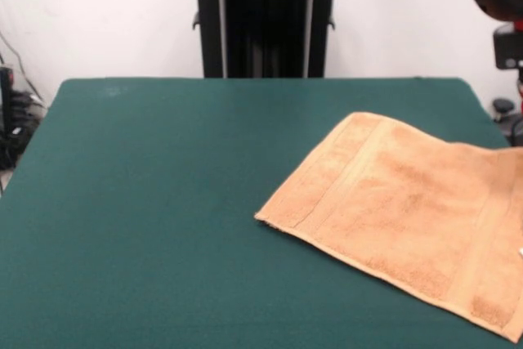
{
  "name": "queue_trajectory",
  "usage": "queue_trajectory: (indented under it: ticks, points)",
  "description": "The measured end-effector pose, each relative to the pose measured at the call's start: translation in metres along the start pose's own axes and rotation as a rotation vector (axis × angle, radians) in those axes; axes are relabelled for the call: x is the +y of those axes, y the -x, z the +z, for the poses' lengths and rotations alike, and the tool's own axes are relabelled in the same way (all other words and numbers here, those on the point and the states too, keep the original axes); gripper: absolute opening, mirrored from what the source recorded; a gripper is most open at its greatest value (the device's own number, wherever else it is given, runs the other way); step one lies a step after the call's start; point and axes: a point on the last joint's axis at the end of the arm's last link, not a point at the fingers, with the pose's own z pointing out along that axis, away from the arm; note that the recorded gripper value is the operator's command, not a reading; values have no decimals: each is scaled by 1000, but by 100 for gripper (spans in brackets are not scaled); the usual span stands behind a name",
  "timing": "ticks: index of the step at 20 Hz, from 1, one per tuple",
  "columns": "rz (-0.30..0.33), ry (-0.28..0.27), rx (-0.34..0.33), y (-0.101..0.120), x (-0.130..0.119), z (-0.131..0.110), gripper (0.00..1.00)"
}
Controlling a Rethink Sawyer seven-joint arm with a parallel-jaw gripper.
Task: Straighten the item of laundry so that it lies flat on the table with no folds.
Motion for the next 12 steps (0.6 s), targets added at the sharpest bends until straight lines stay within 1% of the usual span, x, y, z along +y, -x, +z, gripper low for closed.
queue_trajectory:
  ticks: [9, 10, 12]
  points:
    - [-6, 3, 0, 1, 4, 1, 0]
    - [-6, 3, 0, 1, 4, 1, 100]
    - [-8, 3, 0, 2, 5, 1, 100]
